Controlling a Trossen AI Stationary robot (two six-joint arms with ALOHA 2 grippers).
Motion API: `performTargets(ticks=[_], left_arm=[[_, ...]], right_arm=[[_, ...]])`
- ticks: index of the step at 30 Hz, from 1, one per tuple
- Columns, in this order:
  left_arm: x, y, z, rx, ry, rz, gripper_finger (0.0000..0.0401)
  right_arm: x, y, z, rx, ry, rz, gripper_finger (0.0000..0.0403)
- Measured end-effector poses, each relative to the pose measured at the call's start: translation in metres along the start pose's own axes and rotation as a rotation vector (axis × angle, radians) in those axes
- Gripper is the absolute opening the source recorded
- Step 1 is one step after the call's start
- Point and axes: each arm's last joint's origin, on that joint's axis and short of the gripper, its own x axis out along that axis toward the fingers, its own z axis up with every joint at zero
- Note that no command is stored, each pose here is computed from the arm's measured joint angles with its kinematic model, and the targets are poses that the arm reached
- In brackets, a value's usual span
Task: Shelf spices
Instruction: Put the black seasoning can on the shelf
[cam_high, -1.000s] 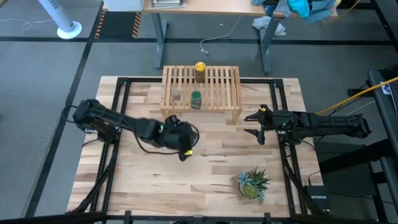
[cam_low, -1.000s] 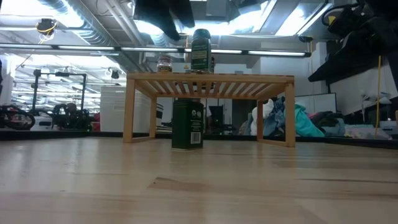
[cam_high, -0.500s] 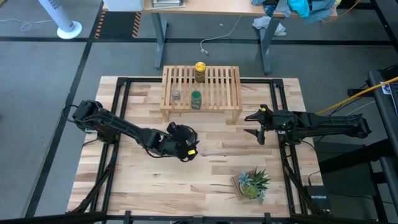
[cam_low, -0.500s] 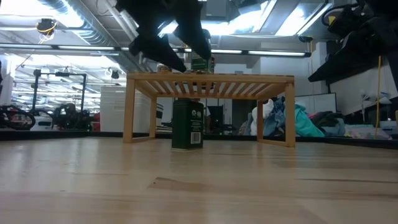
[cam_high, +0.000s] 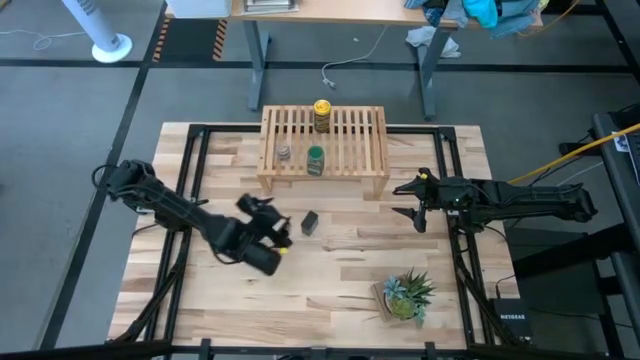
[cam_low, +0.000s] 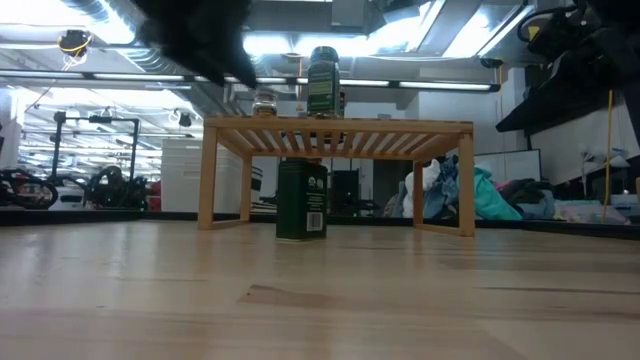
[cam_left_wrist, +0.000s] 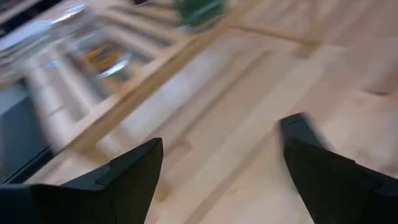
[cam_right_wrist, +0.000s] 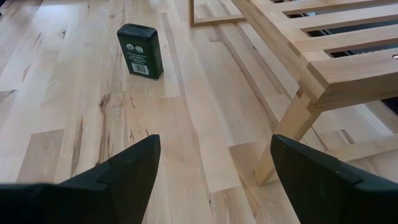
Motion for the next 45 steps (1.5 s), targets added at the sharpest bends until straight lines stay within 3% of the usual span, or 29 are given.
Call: performTargets(ticks=[4,8,16,22,29,33,39,45], left_arm=[[-0.019,0.009,-0.021,-0.050,-0.055,0.055,0.0327],[-0.022,0.010,-0.051,-0.076,-0.084,0.039,0.0327],[-0.005,0.021,-0.108,-0.201,-0.098,0.018,0.0327],[0.014,0.020,-0.134,-0.280,-0.113,-0.043,0.0327],[0.033,0.016,-0.137,-0.283,-0.125,-0.111,0.0327],[0.043,0.014,-0.132,-0.241,-0.104,-0.167,0.0327],[0.059,0.015,-0.121,-0.171,-0.078,-0.198,0.0327],[0.070,0.016,-0.110,-0.132,-0.070,-0.255,0.0327]], right_arm=[[0.000,0.000,0.000,0.000,0.000,0.000,0.0312],[0.000,0.000,0.000,0.000,0.003,-0.001,0.0312],[0.000,0.000,0.000,-0.003,0.002,0.000,0.0312],[0.000,0.000,0.000,-0.034,0.001,0.000,0.0312],[0.000,0.000,0.000,-0.016,0.000,0.000,0.0312],[0.000,0.001,0.001,0.098,-0.011,0.031,0.0312],[0.003,0.004,0.006,0.113,-0.093,0.098,0.0312],[0.021,0.006,-0.014,0.119,-0.123,0.153,0.0312]])
